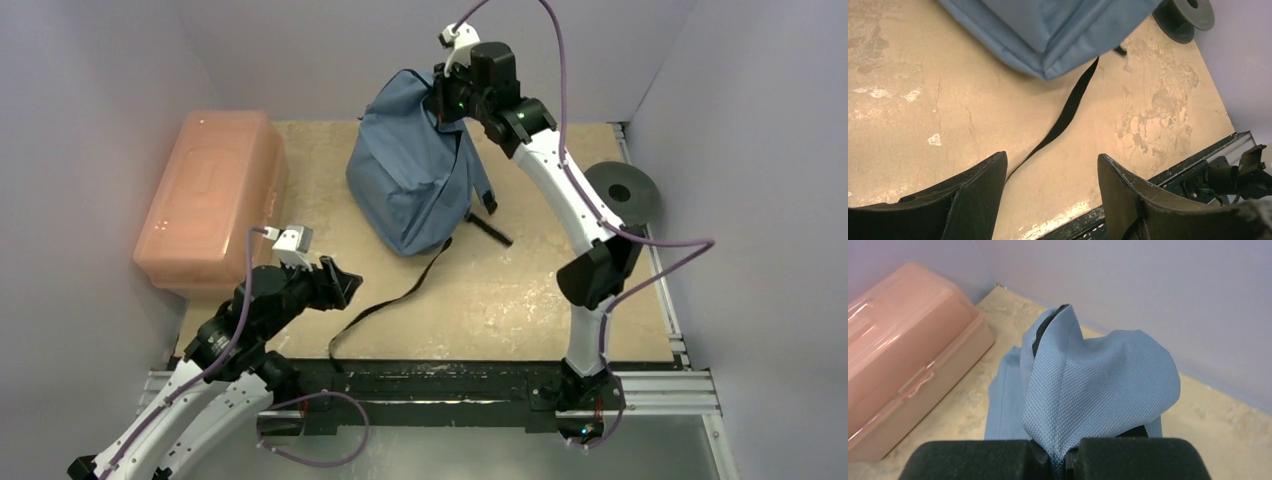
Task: Pack the student bag
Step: Adjust the student bag at the center of the board.
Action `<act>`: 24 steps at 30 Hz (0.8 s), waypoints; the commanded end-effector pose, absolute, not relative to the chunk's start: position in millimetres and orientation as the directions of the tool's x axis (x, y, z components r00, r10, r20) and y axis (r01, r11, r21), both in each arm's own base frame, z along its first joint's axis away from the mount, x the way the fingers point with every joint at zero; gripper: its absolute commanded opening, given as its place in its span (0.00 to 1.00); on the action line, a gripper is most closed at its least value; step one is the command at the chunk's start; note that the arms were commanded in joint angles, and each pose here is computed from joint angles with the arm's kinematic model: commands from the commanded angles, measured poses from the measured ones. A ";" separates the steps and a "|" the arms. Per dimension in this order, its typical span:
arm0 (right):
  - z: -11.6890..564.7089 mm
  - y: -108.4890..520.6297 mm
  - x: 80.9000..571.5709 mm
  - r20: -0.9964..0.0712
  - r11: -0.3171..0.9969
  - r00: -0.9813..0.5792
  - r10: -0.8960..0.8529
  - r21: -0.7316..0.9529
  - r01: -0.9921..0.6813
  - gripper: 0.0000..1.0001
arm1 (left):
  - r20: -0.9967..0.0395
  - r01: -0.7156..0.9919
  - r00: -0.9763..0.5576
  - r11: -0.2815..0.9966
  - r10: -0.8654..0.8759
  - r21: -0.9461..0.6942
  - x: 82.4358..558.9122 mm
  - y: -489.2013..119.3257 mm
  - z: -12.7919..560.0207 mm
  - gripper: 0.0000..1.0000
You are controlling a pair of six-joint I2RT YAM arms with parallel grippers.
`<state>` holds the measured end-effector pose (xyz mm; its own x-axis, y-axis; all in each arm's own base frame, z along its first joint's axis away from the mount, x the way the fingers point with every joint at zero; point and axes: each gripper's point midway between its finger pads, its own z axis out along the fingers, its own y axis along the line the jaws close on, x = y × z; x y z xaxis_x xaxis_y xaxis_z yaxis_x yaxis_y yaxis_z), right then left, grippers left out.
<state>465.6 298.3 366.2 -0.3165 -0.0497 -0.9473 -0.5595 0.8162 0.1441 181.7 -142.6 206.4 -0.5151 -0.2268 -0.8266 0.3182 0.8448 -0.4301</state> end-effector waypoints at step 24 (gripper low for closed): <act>653.9 287.3 374.4 -0.854 0.645 0.452 0.259 -0.195 -0.738 0.00 | -0.830 0.337 -0.487 0.818 -0.273 -0.466 192.2 -154.2 232.8 0.67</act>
<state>486.5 321.5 403.3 -0.1813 -0.0920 -0.9791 -0.6991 0.7123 0.0626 188.0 -151.2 206.4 -0.5432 -0.2292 -0.8078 0.3068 0.8413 -0.4450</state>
